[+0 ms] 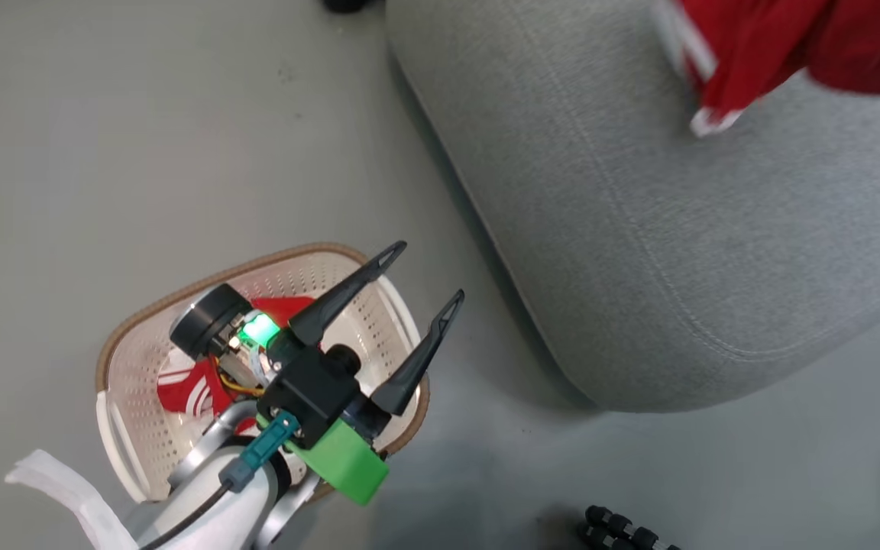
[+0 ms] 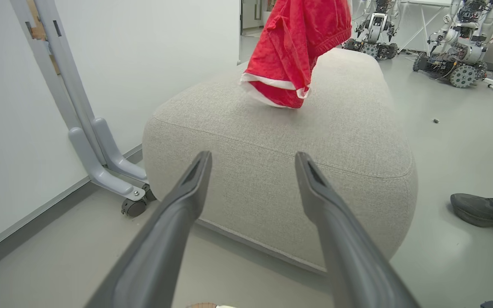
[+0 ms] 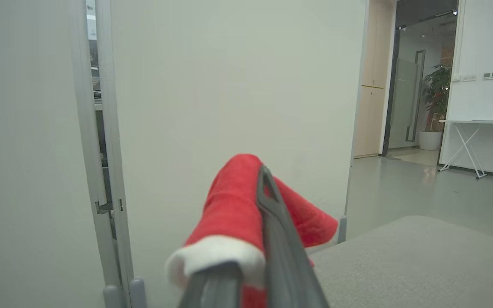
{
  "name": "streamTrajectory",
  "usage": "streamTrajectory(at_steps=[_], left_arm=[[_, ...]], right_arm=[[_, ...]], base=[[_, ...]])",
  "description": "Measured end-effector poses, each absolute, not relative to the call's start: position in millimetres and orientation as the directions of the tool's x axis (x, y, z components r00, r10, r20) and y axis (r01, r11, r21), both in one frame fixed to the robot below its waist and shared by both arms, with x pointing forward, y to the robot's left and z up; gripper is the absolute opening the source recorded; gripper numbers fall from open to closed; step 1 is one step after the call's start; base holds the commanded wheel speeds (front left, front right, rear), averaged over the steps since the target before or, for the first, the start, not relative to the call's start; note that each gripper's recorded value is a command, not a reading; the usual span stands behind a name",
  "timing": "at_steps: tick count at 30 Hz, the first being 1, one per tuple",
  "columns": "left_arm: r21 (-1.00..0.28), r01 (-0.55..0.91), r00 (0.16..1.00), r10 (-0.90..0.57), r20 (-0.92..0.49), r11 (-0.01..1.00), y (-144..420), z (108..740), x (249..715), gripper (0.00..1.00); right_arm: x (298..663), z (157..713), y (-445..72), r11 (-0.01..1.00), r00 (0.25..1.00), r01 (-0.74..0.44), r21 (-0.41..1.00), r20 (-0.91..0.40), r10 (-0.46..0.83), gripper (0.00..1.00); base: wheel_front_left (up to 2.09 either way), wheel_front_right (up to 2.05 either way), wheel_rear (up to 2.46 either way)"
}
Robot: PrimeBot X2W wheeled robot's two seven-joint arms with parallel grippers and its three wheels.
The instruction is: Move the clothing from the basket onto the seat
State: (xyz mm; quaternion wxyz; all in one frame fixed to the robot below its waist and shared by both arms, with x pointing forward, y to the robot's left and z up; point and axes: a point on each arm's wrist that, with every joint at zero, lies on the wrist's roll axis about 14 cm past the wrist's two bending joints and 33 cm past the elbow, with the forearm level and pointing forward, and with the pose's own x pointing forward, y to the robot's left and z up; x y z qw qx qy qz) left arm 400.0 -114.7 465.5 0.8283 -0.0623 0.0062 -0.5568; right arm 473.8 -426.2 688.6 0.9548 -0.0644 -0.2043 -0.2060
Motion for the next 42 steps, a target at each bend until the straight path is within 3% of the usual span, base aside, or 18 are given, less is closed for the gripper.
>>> streamTrajectory(at_steps=[5, 10, 15, 16, 17, 18, 19, 20, 24, 31, 42], left_arm=[[-0.114, 0.902, 0.424, -0.904, 0.045, 0.417, -100.7, 449.0, 420.5, 1.00], [-0.134, 0.884, 0.454, -0.891, 0.013, 0.449, -88.1, 425.2, 432.4, 1.00], [-0.155, 0.868, 0.476, -0.879, -0.014, 0.472, -79.8, 409.4, 436.4, 1.00], [-0.159, 0.865, 0.480, -0.877, -0.019, 0.477, -78.2, 407.0, 436.8, 1.00], [-0.160, 0.862, 0.483, -0.875, -0.024, 0.480, -76.9, 404.9, 437.2, 1.00], [-0.161, 0.861, 0.485, -0.874, -0.025, 0.482, -76.4, 404.1, 437.5, 1.00], [-0.162, 0.860, 0.486, -0.873, -0.026, 0.484, -76.2, 404.0, 437.6, 1.00], [-0.162, 0.859, 0.487, -0.873, -0.026, 0.485, -76.2, 404.4, 437.6, 1.00], [-0.156, 0.859, 0.491, -0.871, -0.011, 0.487, -78.4, 411.5, 437.6, 1.00], [-0.131, 0.855, 0.510, -0.860, 0.029, 0.502, -80.3, 431.8, 436.5, 1.00], [-0.122, 0.779, 0.625, -0.777, 0.074, 0.615, -60.2, 459.6, 436.6, 1.00]], right_arm=[[508.6, 676.4, -432.0, 0.904, 0.851, 0.422, -0.070, 0.375, -0.368, 0.00], [531.4, 586.7, -435.0, 0.903, 0.893, 0.426, -0.061, 0.188, -0.409, 0.00], [522.0, 482.1, -423.6, 0.902, 0.902, 0.429, -0.038, -0.034, -0.431, 0.00], [517.8, 465.3, -420.3, 0.901, 0.899, 0.432, -0.031, -0.069, -0.433, 0.09], [513.0, 449.4, -416.2, 0.901, 0.895, 0.434, -0.023, -0.104, -0.433, 0.33], [506.7, 436.4, -413.1, 0.899, 0.890, 0.438, -0.015, -0.135, -0.436, 0.67], [501.5, 428.6, -411.2, 0.896, 0.885, 0.444, -0.007, -0.152, -0.440, 0.94], [494.9, 420.1, -408.7, 0.894, 0.880, 0.448, 0.000, -0.174, -0.442, 1.00], [471.0, 403.1, -400.2, 0.884, 0.865, 0.467, 0.027, -0.220, -0.450, 1.00], [433.6, 424.8, -386.5, 0.873, 0.871, 0.483, 0.073, -0.142, -0.470, 1.00], [400.8, 470.6, -325.6, 0.937, 0.938, 0.348, 0.036, -0.009, -0.348, 1.00]], base=[[0.00, 0.00, 0.00], [0.00, 0.00, 0.00], [0.00, 0.00, 0.00], [0.00, 0.00, 0.00], [0.00, 0.00, 0.00], [0.00, 0.00, 0.00], [0.00, 0.00, 0.00], [0.00, 0.00, 0.00], [0.00, 0.00, 0.00], [0.00, 0.00, 0.00], [0.00, 0.00, 0.00]])
